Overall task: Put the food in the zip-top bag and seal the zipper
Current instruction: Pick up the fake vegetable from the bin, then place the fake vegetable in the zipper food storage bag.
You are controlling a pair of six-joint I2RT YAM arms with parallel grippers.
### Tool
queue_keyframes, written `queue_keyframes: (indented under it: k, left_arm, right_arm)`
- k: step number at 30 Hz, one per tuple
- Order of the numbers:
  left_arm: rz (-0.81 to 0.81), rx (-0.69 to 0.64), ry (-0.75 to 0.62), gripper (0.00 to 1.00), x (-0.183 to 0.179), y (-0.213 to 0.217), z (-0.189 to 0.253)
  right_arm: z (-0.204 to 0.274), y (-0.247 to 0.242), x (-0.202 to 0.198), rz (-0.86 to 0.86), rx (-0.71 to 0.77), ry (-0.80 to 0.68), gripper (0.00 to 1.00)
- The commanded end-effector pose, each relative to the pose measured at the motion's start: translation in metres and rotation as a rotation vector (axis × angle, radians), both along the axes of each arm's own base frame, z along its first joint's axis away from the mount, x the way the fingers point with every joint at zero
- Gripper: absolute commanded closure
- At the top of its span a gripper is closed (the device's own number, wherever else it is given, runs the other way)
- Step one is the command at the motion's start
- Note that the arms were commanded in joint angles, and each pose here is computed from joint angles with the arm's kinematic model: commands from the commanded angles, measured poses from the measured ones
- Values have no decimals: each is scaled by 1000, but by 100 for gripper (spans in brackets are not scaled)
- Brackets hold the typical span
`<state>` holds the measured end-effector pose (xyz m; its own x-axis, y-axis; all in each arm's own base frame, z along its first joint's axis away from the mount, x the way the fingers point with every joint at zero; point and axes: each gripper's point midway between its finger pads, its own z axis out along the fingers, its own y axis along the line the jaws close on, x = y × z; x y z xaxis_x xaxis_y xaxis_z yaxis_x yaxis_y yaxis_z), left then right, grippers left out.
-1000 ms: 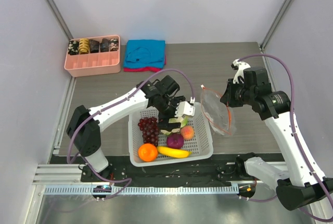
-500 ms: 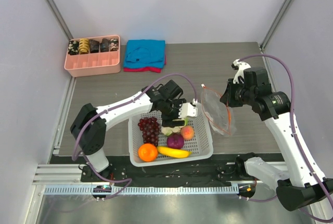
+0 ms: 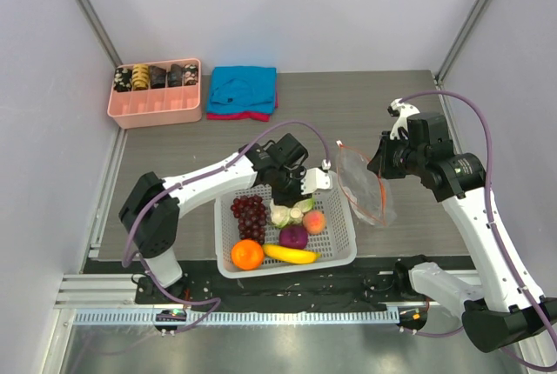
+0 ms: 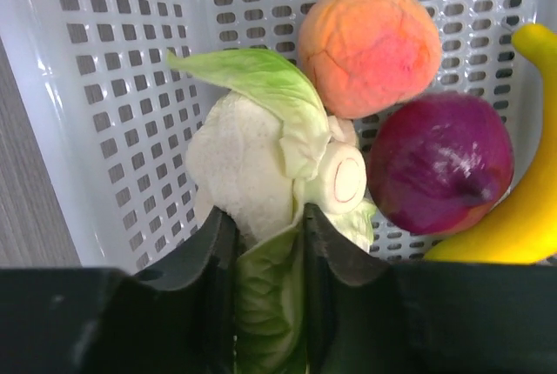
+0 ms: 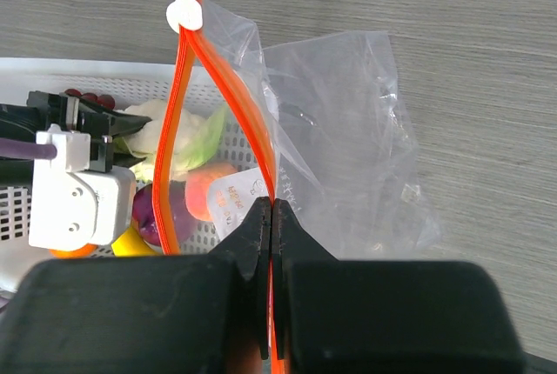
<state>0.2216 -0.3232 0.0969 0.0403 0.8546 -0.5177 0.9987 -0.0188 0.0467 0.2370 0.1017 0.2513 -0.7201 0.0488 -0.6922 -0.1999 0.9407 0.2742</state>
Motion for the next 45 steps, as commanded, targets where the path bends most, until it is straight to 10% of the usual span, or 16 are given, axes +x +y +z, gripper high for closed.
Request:
queue_keyframes:
  k: [1, 16, 27, 38, 45]
  left_arm:
    - [54, -24, 62, 88, -13, 0, 31]
    - [378, -288, 126, 100, -10, 13, 163]
    - [584, -646, 504, 100, -24, -47, 277]
    - [640, -546, 699, 100, -16, -97, 228]
    - [876, -424, 584, 100, 17, -86, 173]
  right_arm:
    - [17, -1, 7, -25, 25, -68, 99]
    - [26, 7, 11, -43, 98, -95, 99]
    - [17, 16, 13, -50, 155, -72, 99]
    - [20, 19, 13, -57, 188, -84, 99]
    - [39, 24, 7, -27, 238, -132, 99]
